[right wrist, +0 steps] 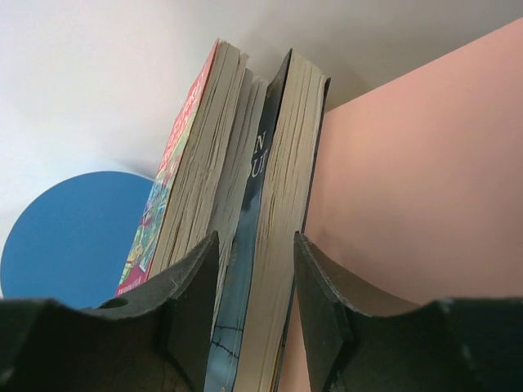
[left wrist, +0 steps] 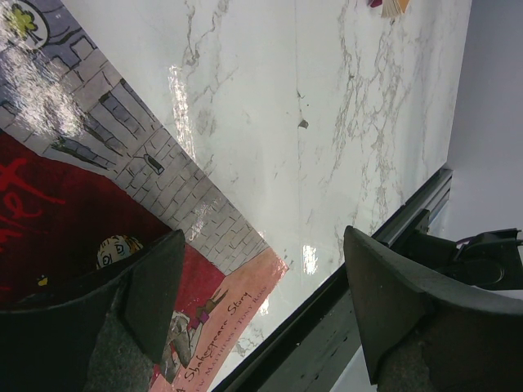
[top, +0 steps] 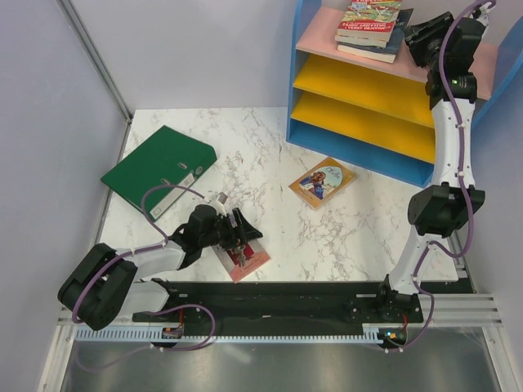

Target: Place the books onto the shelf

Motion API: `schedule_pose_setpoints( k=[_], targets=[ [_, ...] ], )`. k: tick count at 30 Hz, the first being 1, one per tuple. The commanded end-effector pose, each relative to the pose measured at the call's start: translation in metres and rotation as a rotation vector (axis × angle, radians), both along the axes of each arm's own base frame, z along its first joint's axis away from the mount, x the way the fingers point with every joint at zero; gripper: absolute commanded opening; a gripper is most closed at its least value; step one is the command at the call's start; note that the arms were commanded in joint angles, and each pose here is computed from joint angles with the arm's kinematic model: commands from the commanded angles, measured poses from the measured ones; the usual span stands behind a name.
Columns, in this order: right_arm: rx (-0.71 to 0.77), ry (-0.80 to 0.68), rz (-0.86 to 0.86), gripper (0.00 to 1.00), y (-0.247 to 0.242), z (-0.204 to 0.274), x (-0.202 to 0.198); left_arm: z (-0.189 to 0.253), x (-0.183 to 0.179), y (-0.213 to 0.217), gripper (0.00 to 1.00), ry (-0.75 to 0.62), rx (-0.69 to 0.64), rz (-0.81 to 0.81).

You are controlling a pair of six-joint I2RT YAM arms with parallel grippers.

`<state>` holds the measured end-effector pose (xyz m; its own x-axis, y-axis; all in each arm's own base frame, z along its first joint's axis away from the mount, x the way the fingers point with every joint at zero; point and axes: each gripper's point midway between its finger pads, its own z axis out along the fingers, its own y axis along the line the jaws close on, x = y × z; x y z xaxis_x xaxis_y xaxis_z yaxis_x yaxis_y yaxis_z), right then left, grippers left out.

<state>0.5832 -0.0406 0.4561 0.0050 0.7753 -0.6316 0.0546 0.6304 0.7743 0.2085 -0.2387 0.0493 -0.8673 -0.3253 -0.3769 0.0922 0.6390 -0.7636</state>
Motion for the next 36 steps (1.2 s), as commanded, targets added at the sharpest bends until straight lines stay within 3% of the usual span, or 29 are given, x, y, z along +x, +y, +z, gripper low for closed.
schedule_pose_setpoints(
  k=[1, 16, 36],
  targets=[
    [-0.019, 0.06, -0.021, 0.49, -0.002, -0.022, 0.01, -0.006, -0.006, -0.001, 0.85, -0.003, 0.014, -0.038],
    [-0.033, 0.044, 0.075, 0.29, 0.032, -0.034, 0.034, -0.006, -0.007, -0.001, 0.85, -0.002, 0.013, -0.041],
    [-0.05, 0.055, 0.222, 0.25, 0.084, -0.056, 0.048, -0.006, -0.007, -0.002, 0.85, 0.0, 0.01, -0.043]
  ],
)
